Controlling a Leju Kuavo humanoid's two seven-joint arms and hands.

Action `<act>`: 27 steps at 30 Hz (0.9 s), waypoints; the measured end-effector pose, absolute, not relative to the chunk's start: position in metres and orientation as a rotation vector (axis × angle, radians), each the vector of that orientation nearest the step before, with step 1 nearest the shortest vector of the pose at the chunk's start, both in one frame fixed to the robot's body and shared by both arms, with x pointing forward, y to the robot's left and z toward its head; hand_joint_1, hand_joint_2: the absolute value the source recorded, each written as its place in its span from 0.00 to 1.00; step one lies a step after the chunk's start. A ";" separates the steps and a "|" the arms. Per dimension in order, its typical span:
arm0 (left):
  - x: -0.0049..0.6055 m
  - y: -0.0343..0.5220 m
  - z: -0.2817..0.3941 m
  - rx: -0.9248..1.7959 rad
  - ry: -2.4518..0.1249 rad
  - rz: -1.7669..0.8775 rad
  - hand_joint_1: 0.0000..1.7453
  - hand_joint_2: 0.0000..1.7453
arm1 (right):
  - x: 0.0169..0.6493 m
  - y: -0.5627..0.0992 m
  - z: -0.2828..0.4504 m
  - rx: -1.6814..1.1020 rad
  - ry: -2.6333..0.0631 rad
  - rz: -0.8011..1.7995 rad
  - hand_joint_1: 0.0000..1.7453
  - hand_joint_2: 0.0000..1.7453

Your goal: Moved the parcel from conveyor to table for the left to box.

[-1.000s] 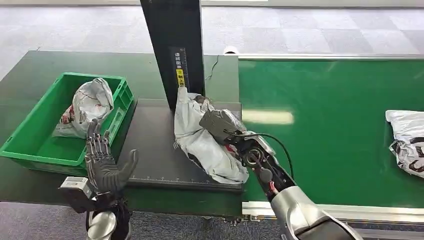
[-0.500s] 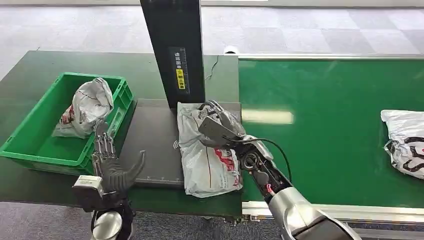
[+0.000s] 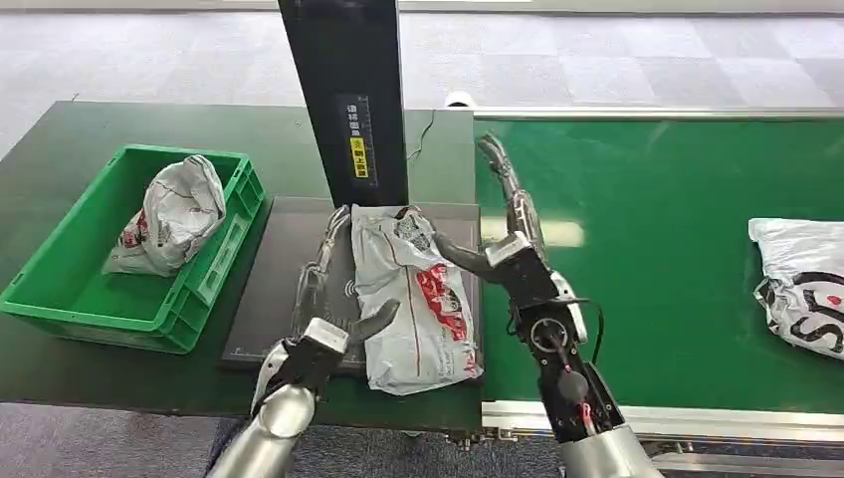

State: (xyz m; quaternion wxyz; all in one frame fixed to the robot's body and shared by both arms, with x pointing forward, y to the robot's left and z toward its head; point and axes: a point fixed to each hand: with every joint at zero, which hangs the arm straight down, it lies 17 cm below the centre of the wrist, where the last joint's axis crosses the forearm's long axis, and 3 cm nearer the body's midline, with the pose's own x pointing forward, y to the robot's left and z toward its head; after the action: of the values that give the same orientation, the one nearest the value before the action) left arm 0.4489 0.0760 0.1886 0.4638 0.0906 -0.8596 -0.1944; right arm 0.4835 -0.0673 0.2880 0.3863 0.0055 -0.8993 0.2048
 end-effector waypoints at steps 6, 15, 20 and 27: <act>0.474 0.040 0.160 0.308 -2.023 -0.791 0.00 1.00 | 0.452 -0.095 0.292 0.065 -2.346 0.380 0.00 1.00; 0.492 0.020 0.123 0.357 -1.897 -1.007 0.00 1.00 | 0.433 -0.098 0.275 0.102 -2.333 0.344 0.00 1.00; 0.494 0.020 0.117 0.356 -1.875 -1.021 0.00 1.00 | 0.432 -0.098 0.275 0.102 -2.334 0.341 0.00 1.00; 0.491 0.006 0.086 0.344 -1.746 -1.217 0.00 1.00 | 0.427 -0.091 0.270 0.164 -2.310 0.326 0.00 1.00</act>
State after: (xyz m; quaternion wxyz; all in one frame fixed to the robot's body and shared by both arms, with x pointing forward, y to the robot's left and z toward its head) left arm 0.4913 0.0057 0.0862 0.4732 0.1406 -0.7134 -0.4973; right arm 0.4274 -0.0915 0.2703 0.3905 0.0647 -0.9093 0.1284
